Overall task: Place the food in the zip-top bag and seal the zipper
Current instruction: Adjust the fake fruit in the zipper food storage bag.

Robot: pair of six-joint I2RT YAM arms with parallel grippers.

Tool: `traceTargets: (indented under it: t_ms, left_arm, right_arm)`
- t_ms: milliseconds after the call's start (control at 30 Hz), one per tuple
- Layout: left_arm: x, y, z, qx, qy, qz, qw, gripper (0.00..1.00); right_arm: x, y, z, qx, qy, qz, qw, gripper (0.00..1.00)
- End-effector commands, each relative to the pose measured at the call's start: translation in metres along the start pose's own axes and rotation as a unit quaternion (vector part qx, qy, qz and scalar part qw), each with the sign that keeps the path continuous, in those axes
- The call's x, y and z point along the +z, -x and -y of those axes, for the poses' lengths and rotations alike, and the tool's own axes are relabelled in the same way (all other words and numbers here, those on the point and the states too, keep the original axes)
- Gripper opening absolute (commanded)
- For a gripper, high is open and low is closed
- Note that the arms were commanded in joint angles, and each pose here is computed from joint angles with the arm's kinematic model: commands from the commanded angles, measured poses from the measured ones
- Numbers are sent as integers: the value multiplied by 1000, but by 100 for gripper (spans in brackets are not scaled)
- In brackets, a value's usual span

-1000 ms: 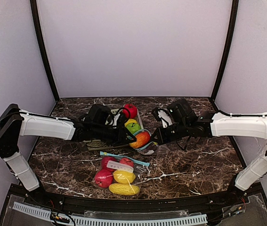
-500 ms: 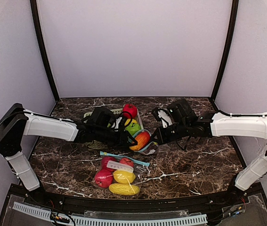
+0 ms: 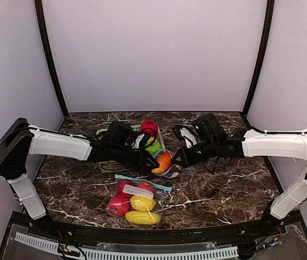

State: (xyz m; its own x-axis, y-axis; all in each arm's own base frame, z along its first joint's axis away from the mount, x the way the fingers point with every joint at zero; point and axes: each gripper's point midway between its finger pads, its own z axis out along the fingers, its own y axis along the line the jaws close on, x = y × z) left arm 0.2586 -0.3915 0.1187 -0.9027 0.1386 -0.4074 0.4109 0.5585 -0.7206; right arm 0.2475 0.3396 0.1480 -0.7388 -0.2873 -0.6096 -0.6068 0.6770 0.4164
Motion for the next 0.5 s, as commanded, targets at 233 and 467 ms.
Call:
traceTargets:
  t_ms: [233,467]
  left_arm:
    - [-22,-13,41,132,-54,-68,987,15]
    - [-36,-24,56,196,-85,-96,972,12]
  right_arm:
    - [-14,6,-41,-55,128,-1,990,0]
    - [-23,5,-58,-67,204,-1,977,0]
